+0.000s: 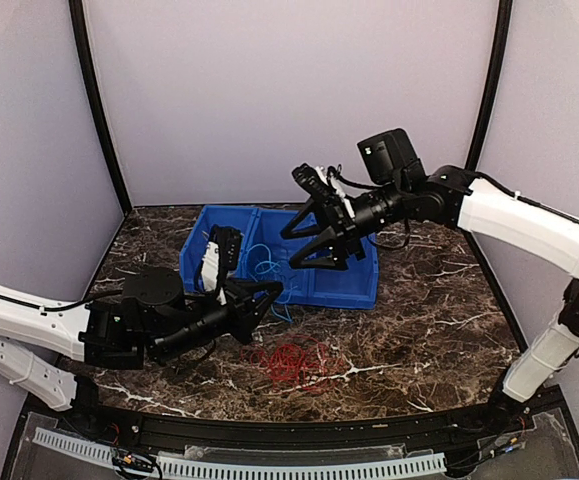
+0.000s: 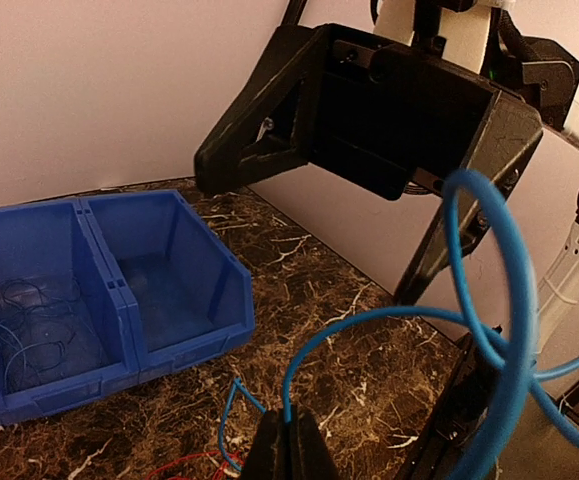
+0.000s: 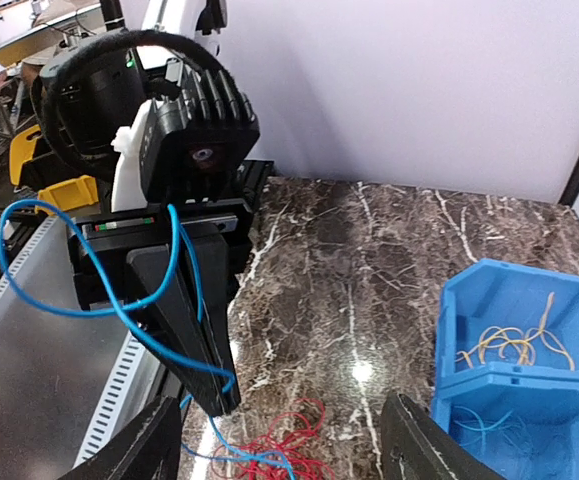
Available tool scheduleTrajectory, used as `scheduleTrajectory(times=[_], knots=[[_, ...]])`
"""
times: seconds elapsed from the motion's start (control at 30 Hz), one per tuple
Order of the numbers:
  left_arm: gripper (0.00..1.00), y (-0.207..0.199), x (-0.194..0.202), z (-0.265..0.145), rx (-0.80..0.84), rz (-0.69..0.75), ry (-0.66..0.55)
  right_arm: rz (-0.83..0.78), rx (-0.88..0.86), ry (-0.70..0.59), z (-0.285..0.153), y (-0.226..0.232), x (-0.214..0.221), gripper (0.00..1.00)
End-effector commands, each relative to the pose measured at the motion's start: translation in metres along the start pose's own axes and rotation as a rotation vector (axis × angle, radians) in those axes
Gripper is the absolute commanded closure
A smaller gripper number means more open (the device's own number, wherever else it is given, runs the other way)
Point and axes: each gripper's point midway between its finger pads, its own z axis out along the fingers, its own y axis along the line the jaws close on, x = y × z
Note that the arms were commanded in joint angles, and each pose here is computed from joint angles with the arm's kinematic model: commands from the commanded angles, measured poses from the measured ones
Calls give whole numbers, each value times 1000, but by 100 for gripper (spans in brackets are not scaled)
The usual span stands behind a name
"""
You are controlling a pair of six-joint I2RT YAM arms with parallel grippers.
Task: Untangle the cables
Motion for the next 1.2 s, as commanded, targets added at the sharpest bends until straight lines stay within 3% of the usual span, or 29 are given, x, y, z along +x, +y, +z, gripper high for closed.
scheduleTrajectory(times=[0.0,0.1,0.23,0.3,0.33,0.37,0.57,0.77,1.17], knots=[[100,-28,-6,9,106,-7,15,5,-118,8,16,22,2,30],[100,-33,-4,12,123,-14,20,1,-135,16,17,29,10,35],[100,-34,-1,15,125,-5,26,-6,-158,-6,14,37,12,49],[100,-33,1,16,121,2,34,-7,-168,-18,13,40,10,73],[100,-34,1,17,119,3,36,-7,-166,-19,14,39,10,92],[100,-34,1,17,120,3,36,-3,-153,-13,15,36,11,100],[95,-24,-22,-3,85,-19,-7,35,-38,42,-2,2,44,100],[97,25,-39,-55,-36,-102,-81,136,52,57,-44,-33,83,100],[100,84,-51,-115,-177,-214,-195,204,237,115,-59,-84,108,100]])
